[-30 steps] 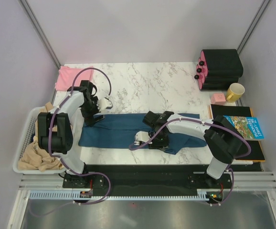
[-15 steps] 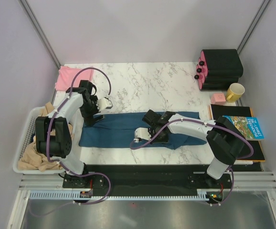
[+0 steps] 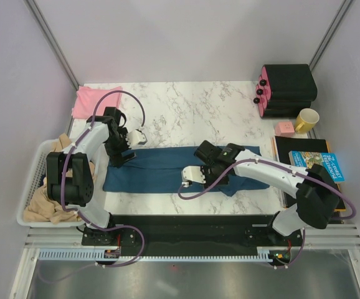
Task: Fold and stack the t-shirts
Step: Fold the tshirt
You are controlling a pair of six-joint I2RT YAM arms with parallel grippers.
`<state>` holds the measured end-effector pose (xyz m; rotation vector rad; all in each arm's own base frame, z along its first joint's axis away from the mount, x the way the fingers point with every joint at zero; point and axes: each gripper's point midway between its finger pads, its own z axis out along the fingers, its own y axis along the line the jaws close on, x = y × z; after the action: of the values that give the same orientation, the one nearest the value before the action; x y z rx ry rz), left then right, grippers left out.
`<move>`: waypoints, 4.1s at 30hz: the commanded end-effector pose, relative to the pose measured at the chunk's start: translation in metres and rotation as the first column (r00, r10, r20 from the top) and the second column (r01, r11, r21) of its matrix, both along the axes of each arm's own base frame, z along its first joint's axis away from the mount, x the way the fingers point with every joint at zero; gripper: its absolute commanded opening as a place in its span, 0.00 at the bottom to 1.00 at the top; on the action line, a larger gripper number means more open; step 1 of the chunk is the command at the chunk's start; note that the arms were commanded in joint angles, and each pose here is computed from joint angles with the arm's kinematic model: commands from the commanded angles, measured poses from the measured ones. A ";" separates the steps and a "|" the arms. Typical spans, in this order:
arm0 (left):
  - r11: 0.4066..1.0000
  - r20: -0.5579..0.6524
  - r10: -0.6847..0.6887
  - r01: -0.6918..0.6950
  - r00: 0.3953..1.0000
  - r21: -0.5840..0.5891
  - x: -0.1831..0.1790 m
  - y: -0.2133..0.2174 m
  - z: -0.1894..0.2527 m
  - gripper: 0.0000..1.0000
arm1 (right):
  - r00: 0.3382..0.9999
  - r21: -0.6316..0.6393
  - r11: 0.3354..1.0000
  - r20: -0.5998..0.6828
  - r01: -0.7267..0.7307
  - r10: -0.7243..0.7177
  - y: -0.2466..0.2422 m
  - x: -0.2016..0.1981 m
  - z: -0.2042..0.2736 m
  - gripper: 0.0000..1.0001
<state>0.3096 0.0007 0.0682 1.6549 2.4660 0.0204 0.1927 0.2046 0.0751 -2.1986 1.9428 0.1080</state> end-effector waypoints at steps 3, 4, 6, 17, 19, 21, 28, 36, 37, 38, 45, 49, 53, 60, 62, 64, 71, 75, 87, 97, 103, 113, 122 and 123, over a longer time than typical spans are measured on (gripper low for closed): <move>1.000 0.061 0.006 -0.005 0.998 -0.016 0.007 -0.004 0.017 1.00 | 0.996 -0.098 0.993 0.056 -0.069 0.074 -0.032 -0.001 0.006 0.01; 1.000 0.065 0.005 -0.004 0.998 -0.016 0.007 -0.004 0.018 0.99 | 0.994 -0.118 0.990 0.067 -0.073 0.081 -0.036 0.001 0.004 0.06; 1.000 0.064 0.005 -0.004 0.998 -0.016 0.006 -0.004 0.018 1.00 | 0.991 -0.160 0.983 0.090 -0.085 0.100 -0.045 0.006 0.002 0.09; 1.000 0.061 0.002 -0.001 0.998 -0.014 -0.001 -0.003 0.018 1.00 | 0.983 -0.257 0.965 0.156 -0.058 0.100 -0.069 0.036 -0.003 0.39; 1.000 0.060 0.000 0.000 0.998 -0.013 -0.002 -0.003 0.017 1.00 | 0.978 -0.272 0.961 0.187 -0.038 0.092 -0.074 0.045 -0.002 0.42; 1.000 0.057 -0.001 0.002 0.998 -0.013 -0.002 -0.003 0.016 1.00 | 0.973 -0.271 0.963 0.220 -0.012 0.074 -0.076 0.055 -0.001 0.43; 1.000 0.047 0.006 -0.005 0.999 -0.018 -0.004 -0.004 0.013 1.00 | 0.957 -0.227 0.964 0.280 0.138 -0.071 -0.071 0.087 -0.001 0.43; 1.000 0.050 -0.003 0.003 0.999 -0.010 -0.008 -0.002 0.011 1.00 | 0.881 -0.214 0.920 0.422 0.327 -0.215 -0.077 0.136 0.012 0.43; 1.000 0.046 -0.001 0.002 0.999 -0.012 -0.009 -0.002 0.011 1.00 | 0.873 -0.214 0.913 0.429 0.347 -0.232 -0.080 0.142 0.013 0.43; 1.000 0.048 -0.001 0.002 0.999 -0.010 -0.009 -0.002 0.010 1.00 | 0.872 -0.217 0.908 0.425 0.358 -0.243 -0.083 0.143 0.010 0.43; 1.000 0.052 -0.009 0.010 0.999 -0.004 -0.015 0.000 0.010 1.00 | 0.865 -0.119 0.917 0.395 0.381 -0.308 -0.078 0.148 0.031 0.43; 1.000 0.056 -0.012 0.012 0.998 -0.001 -0.016 0.001 0.008 1.00 | 0.893 0.051 0.938 0.291 0.343 -0.343 -0.042 0.140 0.066 0.43; 1.000 0.054 -0.007 0.007 0.999 -0.006 -0.014 0.000 0.007 1.00 | 0.928 0.158 0.940 0.178 0.302 -0.328 -0.018 0.107 0.061 0.40; 1.000 0.055 -0.002 0.002 0.998 0.002 -0.013 0.001 0.008 1.00 | 0.962 0.251 0.934 0.035 0.255 -0.272 -0.004 0.040 0.014 0.34; 1.000 0.053 -0.003 0.002 0.999 0.008 -0.013 0.002 0.007 1.00 | 0.963 0.264 0.931 0.033 0.251 -0.269 -0.001 0.036 0.008 0.34; 1.000 0.059 -0.001 0.001 0.998 0.006 -0.011 0.002 0.009 1.00 | 0.961 0.258 0.930 0.024 0.261 -0.277 -0.002 0.033 0.000 0.33; 1.000 0.067 0.002 -0.002 0.998 0.013 -0.004 0.000 0.013 1.00 | 0.959 0.236 0.934 0.024 0.268 -0.282 -0.004 0.036 -0.021 0.33; 1.000 0.065 0.000 -0.001 0.998 0.013 -0.004 -0.001 0.014 1.00 | 0.955 0.214 0.938 0.050 0.274 -0.291 -0.006 0.043 -0.030 0.33; 1.000 0.056 -0.002 0.001 0.998 0.013 -0.006 -0.001 0.013 1.00 | 0.950 0.182 0.942 0.089 0.281 -0.301 -0.010 0.054 -0.043 0.29; 1.000 0.055 -0.003 0.002 0.998 0.005 -0.005 -0.003 0.012 1.00 | 0.939 0.167 0.937 0.108 0.306 -0.326 -0.014 0.061 -0.049 0.27; 1.000 0.051 -0.004 0.004 0.999 0.000 -0.005 -0.004 0.011 1.00 | 0.924 0.152 0.930 0.137 0.336 -0.356 -0.020 0.066 -0.053 0.15; 1.000 0.045 -0.005 0.005 0.999 -0.004 -0.006 -0.005 0.010 1.00 | 0.924 0.160 0.931 0.153 0.328 -0.352 -0.017 0.071 -0.035 0.00; 1.000 0.041 0.001 0.000 0.999 -0.011 -0.005 -0.006 0.008 1.00 | 0.955 0.216 0.941 0.088 0.259 -0.283 0.002 0.065 0.009 0.00; 1.000 0.041 0.000 0.000 0.999 -0.013 -0.005 -0.006 0.008 1.00 | 0.956 0.220 0.941 0.085 0.256 -0.280 0.003 0.065 0.012 0.00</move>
<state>0.2955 0.0016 0.0712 1.6610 2.4475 0.0574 0.2563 0.1932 0.0528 -1.7547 2.1129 0.0495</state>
